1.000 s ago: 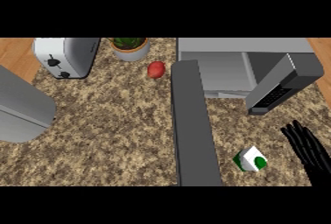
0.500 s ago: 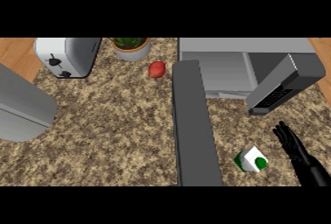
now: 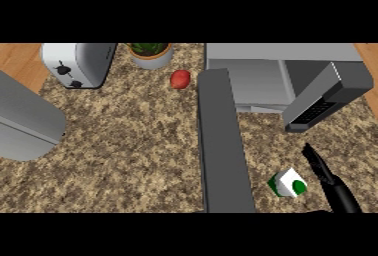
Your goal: Pick up the milk, place it into the microwave and close the microwave
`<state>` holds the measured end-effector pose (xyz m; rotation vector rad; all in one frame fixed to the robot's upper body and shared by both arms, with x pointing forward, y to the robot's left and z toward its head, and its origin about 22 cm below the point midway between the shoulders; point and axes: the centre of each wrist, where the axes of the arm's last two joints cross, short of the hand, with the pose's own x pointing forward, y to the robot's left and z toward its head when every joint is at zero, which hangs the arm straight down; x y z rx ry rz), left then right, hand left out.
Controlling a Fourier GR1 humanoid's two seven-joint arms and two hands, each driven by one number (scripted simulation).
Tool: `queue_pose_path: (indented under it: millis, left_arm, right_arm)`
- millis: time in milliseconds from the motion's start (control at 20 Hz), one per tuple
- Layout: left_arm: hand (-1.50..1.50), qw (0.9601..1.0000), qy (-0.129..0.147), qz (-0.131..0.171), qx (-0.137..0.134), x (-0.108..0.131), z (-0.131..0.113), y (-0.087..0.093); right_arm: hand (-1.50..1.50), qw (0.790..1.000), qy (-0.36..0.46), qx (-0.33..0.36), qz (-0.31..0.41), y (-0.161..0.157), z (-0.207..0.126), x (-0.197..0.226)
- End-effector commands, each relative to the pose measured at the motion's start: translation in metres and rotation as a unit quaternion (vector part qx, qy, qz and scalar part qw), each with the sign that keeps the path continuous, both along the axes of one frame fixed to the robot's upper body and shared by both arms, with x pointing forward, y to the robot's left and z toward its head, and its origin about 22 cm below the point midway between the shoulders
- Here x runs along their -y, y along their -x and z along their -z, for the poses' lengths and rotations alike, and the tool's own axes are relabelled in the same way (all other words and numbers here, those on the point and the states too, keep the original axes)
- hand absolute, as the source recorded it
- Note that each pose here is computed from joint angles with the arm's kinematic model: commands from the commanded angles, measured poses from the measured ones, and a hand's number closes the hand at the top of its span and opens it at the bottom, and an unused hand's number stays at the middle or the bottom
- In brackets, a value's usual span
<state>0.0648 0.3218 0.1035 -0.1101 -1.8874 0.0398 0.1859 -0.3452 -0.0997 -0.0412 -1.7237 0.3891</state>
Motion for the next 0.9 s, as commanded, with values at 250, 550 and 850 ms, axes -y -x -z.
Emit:
queue_pose_path:
  millis: [250, 550, 850]
  left_arm:
    - [-1.5, 0.9989, 0.012, 0.018, 0.043, -0.002, -0.014, 0.015]
    - [-1.5, 0.9989, 0.016, 0.016, 0.042, 0.003, -0.014, 0.016]
    - [-1.5, 0.9987, 0.021, 0.032, 0.033, 0.002, -0.017, 0.02]
  right_arm:
    - [-1.5, 1.0, 0.008, 0.009, -0.019, 0.007, 0.048, 0.008]
    - [-1.5, 0.999, -0.022, -0.005, -0.029, -0.01, 0.061, -0.005]
    - [1.5, 0.997, -0.064, -0.016, -0.034, -0.021, 0.064, -0.013]
